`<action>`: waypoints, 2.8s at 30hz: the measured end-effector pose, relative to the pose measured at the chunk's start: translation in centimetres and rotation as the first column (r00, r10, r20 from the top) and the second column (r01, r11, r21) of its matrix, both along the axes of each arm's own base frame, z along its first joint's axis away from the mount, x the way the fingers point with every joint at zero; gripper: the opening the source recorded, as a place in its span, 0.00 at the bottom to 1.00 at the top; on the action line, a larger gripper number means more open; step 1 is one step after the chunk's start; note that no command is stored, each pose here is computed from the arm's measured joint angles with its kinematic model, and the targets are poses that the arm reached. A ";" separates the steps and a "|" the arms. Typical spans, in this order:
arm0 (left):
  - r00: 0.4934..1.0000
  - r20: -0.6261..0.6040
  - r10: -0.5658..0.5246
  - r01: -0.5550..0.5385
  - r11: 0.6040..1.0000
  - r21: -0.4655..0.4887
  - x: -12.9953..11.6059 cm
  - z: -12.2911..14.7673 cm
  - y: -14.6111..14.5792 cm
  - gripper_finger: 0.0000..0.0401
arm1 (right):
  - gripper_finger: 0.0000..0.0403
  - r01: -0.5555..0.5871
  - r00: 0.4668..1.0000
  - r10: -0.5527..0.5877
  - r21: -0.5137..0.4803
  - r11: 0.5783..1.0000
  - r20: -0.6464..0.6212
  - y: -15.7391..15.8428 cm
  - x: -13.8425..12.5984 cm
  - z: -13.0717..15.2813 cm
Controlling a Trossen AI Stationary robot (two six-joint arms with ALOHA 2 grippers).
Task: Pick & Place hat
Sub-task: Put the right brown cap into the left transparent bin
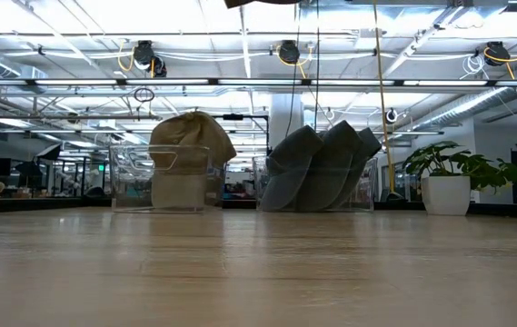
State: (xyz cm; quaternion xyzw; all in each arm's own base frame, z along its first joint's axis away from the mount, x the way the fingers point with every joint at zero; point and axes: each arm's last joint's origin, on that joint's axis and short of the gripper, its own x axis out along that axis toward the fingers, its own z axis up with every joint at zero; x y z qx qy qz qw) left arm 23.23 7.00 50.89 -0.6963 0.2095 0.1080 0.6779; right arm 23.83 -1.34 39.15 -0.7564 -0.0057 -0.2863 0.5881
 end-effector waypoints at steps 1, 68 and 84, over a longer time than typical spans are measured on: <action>1.000 -0.003 0.001 -0.001 1.000 0.000 0.0 0.0 0.0 0.88 | 0.00 -0.002 1.000 0.002 0.004 1.000 0.002 0.0 -0.1 0.1; 0.953 0.304 -0.007 -0.062 0.974 0.217 3.8 1.8 1.3 0.29 | 0.01 0.126 0.982 -0.136 0.078 0.989 0.131 -1.5 -1.7 1.4; 0.946 0.309 0.101 -0.204 0.924 0.323 4.3 1.7 2.4 0.66 | 0.01 0.096 0.950 -0.126 0.115 0.989 0.285 -1.8 -2.5 2.4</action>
